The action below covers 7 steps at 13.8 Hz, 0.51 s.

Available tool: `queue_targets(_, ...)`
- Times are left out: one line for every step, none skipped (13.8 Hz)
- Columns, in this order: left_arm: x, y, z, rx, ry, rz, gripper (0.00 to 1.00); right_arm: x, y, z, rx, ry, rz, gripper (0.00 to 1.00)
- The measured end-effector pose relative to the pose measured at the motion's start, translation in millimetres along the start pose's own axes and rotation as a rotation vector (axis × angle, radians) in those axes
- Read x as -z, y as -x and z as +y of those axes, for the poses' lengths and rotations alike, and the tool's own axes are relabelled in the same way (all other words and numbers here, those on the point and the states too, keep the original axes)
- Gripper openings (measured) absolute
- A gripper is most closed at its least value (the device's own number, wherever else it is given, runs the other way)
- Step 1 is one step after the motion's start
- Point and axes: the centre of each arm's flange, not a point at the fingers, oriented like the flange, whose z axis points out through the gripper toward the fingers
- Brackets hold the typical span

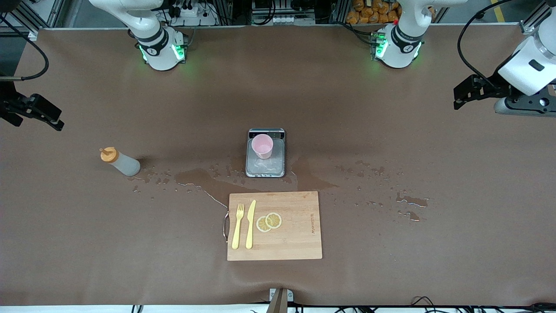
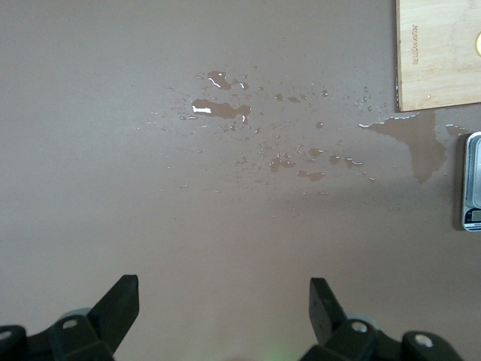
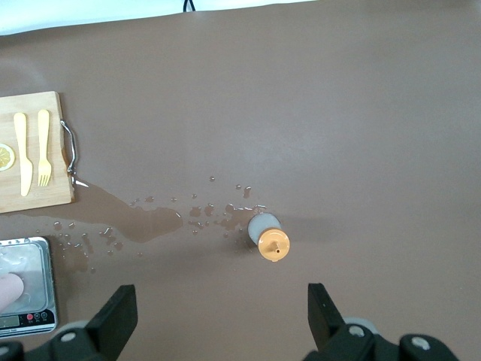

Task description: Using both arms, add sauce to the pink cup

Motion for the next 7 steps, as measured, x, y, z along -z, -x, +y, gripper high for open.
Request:
queue_targets(0.3, 0.0, -0.3, 0.001, 0.000, 0.001, 1.00, -0.7, 0.0, 0.0, 0.000, 0.000, -0.001, 1.00)
queue_targets(0.6, 0.0, -0.7, 0.001, 0.000, 0.001, 1.00, -1.1, 0.1, -0.1, 0.001, 0.000, -0.002, 1.00)
queue_targets(0.8, 0.0, -0.9, 0.002, 0.000, 0.002, 1.00, -1.4, 0.1, -0.1, 0.001, 0.000, -0.003, 1.00)
queue_targets(0.9, 0.0, -0.9, 0.002, 0.000, 0.002, 1.00, -1.7, 0.1, -0.1, 0.001, 0.000, -0.003, 1.00)
queue_targets(1.0, 0.0, -0.9, 0.002, 0.000, 0.002, 1.00, -2.2, 0.1, -0.1, 0.001, 0.001, -0.005, 1.00)
queue_targets(1.0, 0.0, -0.9, 0.002, 0.000, 0.002, 1.00, -3.2, 0.2, -0.2, 0.002, 0.001, -0.007, 1.00)
queue_targets(1.0, 0.0, -0.9, 0.002, 0.000, 0.002, 1.00, -4.3, 0.3, -0.4, 0.002, 0.001, -0.009, 1.00)
